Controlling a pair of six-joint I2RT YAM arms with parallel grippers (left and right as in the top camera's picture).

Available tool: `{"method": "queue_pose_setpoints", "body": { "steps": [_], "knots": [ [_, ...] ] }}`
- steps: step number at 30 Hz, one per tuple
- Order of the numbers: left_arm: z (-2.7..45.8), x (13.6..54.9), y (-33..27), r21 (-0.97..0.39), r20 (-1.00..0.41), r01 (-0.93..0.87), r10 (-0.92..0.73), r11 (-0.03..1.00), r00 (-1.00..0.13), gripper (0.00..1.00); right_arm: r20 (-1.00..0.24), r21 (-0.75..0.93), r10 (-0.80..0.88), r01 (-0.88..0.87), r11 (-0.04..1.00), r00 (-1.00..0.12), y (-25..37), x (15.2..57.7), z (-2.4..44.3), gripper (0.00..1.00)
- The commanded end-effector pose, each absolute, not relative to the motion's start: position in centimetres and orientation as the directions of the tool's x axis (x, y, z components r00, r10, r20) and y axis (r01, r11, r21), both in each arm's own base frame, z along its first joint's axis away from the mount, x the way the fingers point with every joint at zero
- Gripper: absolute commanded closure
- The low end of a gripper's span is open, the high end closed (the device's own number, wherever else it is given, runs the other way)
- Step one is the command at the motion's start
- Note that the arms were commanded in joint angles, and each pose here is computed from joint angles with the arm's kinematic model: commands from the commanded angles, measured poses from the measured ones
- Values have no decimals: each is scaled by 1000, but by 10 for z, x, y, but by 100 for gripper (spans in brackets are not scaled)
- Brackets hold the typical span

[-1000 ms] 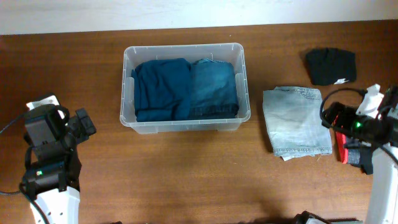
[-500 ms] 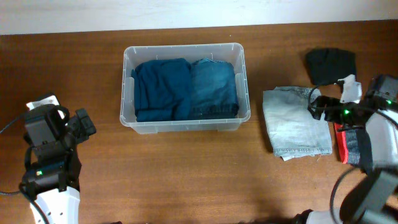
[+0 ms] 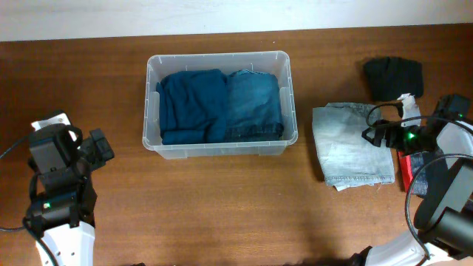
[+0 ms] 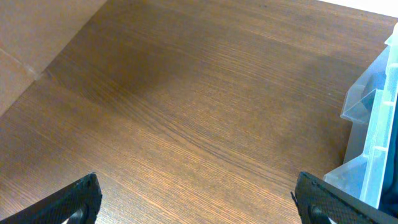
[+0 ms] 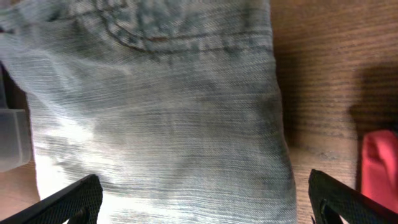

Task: Pack container
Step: 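Move the right gripper to the folded light-blue denim's right edge, then grasp the light-blue denim's right edge with the right gripper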

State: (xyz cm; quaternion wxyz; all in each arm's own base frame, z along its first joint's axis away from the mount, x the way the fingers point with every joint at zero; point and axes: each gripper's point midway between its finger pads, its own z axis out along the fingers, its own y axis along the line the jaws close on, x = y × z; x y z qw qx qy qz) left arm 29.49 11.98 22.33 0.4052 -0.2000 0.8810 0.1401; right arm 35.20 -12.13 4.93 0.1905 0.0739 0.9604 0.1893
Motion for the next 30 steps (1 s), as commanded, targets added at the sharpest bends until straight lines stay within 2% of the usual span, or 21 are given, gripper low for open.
{"method": "queue_pose_setpoints", "body": {
  "steps": [1, 12, 21, 30],
  "knots": [
    [222, 295, 120, 71, -769, -474, -254, 878, -586, 1, -335, 421, 199, 42, 906, -921, -118, 355, 44, 1],
    [222, 295, 120, 71, -769, -474, -254, 878, -586, 1, -238, 549, 216, 52, 834, -947, -97, 347, 11, 1],
    [222, 295, 120, 71, -769, -474, -254, 878, -586, 1, -249, 681, 260, 22, 732, -933, -75, 352, 27, 1],
    [222, 295, 120, 71, -769, -474, -254, 878, -586, 1, -197, 638, 240, 62, 768, -950, -79, 341, 17, 0]
  ]
}}
